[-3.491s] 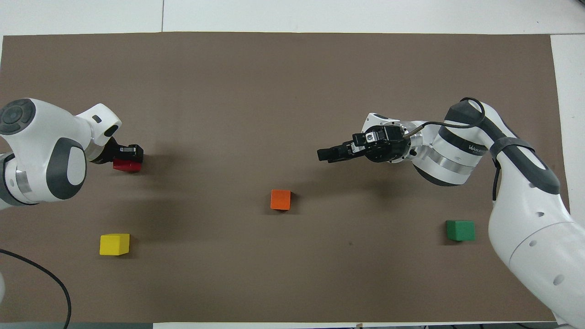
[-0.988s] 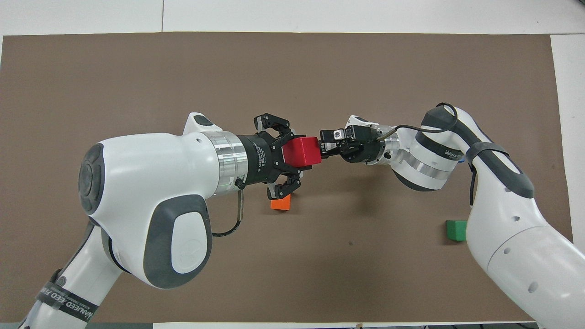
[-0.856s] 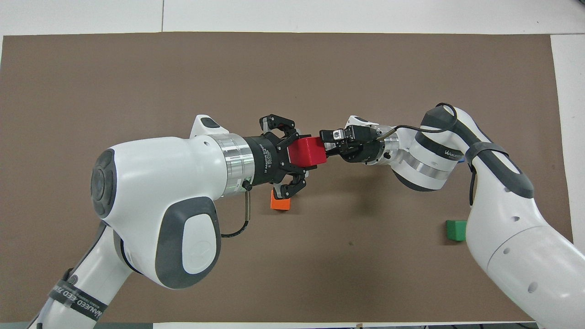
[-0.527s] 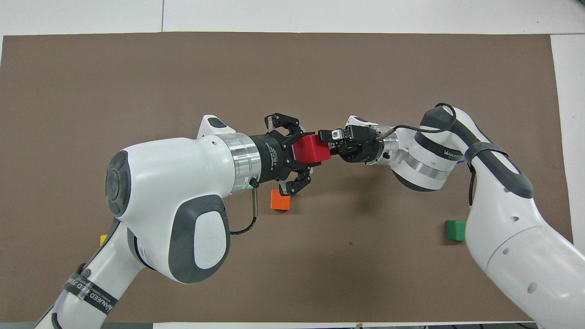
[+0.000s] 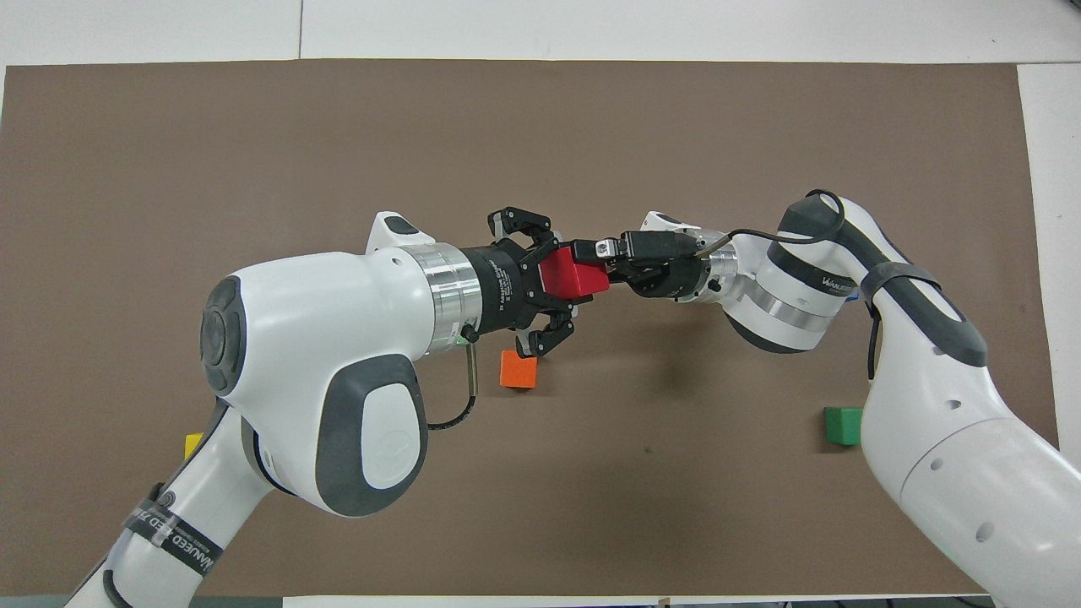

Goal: Transfer red block to right arm and stack on blue block
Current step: 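Close the right gripper on the red cube while the left gripper opens, then carry the red cube with the right gripper above the blue cube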

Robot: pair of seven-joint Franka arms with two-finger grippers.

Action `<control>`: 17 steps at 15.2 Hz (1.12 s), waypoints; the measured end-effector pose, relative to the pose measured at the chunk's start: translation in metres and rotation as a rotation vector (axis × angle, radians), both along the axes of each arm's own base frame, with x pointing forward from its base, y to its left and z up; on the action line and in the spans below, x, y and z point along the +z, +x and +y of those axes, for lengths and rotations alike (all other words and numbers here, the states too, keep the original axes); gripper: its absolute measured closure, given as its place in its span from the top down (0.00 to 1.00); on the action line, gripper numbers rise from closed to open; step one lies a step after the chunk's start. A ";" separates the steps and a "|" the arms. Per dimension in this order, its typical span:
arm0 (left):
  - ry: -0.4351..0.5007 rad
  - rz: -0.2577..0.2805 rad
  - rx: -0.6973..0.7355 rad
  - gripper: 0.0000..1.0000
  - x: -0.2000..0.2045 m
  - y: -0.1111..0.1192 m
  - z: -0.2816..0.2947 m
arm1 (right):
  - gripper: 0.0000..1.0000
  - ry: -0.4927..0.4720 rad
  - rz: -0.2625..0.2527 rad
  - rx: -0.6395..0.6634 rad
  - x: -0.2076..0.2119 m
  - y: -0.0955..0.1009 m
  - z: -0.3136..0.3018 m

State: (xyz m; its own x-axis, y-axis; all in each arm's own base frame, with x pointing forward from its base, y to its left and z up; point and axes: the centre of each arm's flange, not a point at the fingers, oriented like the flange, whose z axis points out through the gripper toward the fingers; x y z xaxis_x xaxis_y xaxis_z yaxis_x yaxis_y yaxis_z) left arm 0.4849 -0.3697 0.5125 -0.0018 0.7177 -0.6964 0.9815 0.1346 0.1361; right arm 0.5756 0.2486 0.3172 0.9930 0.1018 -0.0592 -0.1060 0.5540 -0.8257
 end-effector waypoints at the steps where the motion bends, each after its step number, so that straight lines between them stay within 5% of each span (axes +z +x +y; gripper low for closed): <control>1: 0.000 0.000 0.000 0.54 0.000 0.000 0.000 | 0.61 0.000 0.000 0.000 0.000 0.000 0.000; 8: 0.000 0.000 0.000 0.55 0.000 0.000 0.000 | 0.61 -0.001 0.000 -0.001 0.000 0.000 0.000; 13: 0.002 -0.013 -0.018 1.00 0.003 -0.001 0.000 | 0.61 -0.013 0.004 -0.008 -0.001 0.001 0.001; 17: 0.026 0.028 -0.059 1.00 0.028 0.009 0.039 | 0.61 -0.039 0.015 -0.020 0.006 0.005 -0.003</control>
